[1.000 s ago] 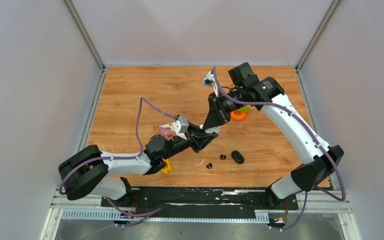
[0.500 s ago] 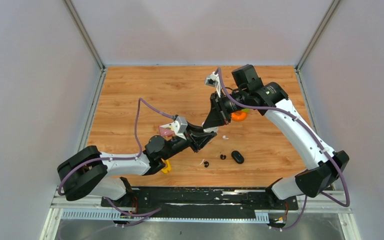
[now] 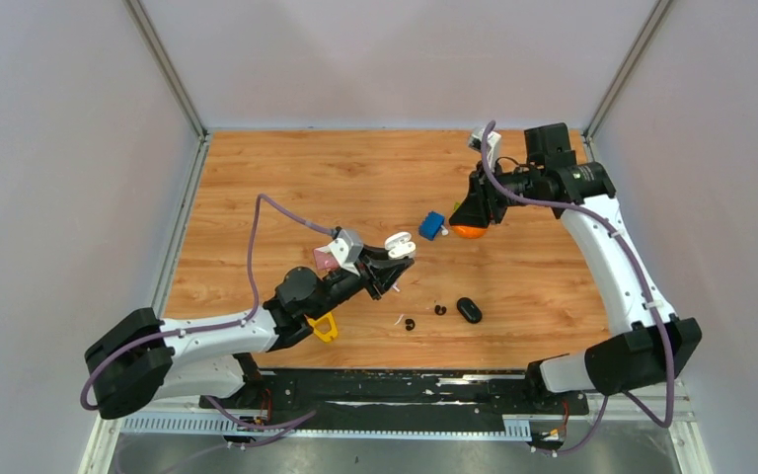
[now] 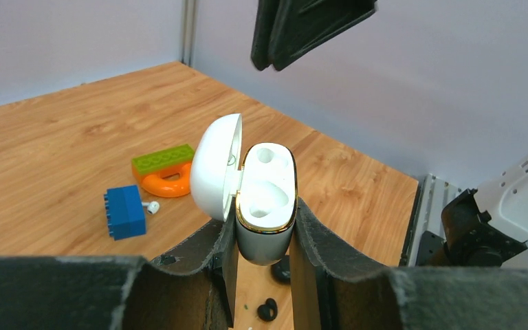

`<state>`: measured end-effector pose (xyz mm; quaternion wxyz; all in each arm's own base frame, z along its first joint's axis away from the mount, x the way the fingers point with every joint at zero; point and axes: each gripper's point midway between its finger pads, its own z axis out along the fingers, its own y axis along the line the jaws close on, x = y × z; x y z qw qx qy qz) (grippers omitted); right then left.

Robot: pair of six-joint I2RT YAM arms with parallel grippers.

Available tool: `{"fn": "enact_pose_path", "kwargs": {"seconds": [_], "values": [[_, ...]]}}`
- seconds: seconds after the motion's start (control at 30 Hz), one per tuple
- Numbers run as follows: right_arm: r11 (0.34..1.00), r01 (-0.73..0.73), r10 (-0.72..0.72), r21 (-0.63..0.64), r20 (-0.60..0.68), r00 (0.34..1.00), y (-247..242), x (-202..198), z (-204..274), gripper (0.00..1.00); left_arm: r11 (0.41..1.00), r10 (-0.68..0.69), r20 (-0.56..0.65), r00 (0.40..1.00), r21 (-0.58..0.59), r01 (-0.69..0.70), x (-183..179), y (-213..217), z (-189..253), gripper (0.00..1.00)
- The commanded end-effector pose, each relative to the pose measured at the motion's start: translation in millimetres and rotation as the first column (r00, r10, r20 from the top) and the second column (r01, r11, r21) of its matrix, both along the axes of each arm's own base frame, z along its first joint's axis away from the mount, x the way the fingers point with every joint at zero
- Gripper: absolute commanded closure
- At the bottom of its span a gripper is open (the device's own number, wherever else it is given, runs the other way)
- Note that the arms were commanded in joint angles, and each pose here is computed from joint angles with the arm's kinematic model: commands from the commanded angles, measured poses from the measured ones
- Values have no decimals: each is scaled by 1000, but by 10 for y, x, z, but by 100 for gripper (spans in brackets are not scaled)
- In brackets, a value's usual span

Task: Insert the wireless bluetooth earbuds into the charging case
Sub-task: Move the earbud to the center of the board.

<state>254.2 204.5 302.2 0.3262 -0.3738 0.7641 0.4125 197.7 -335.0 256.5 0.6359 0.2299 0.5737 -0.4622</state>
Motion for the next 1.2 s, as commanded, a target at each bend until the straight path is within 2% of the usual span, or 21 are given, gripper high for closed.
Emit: {"fn": "enact_pose_path", "kwargs": {"seconds": [0.0,0.1,0.2,0.3,0.47,0.67,0.93,1.17], "values": [[974,9,13,-226,95,995,-317,394,-654,72,999,16,-5,1000,35,-15,-22,85,-59,100],[928,54,-19,-370,97,995,-487,742,-1129,73,1000,15,-13,1000,23,-14,-65,150,-37,100],[886,74,-53,-458,58,997,-582,1007,-1516,74,999,35,-26,999,19,-34,-77,241,-38,100],[875,44,-64,-482,-25,998,-556,1156,-1827,78,999,46,-35,998,22,-45,-101,315,-41,100],[862,100,-161,-496,-81,984,-485,1481,-2222,78,997,62,-47,997,39,-60,-129,414,-73,100],[835,169,-220,-524,-37,975,-337,1737,-2392,71,996,79,-48,996,53,-76,-143,493,-85,100],[789,201,-276,-580,-43,960,-233,1828,-2571,63,996,78,-62,995,54,-74,-164,517,-129,100],[747,237,-307,-621,-7,952,-297,1855,-2594,62,995,80,-59,995,61,-76,-175,545,-140,100]]}}
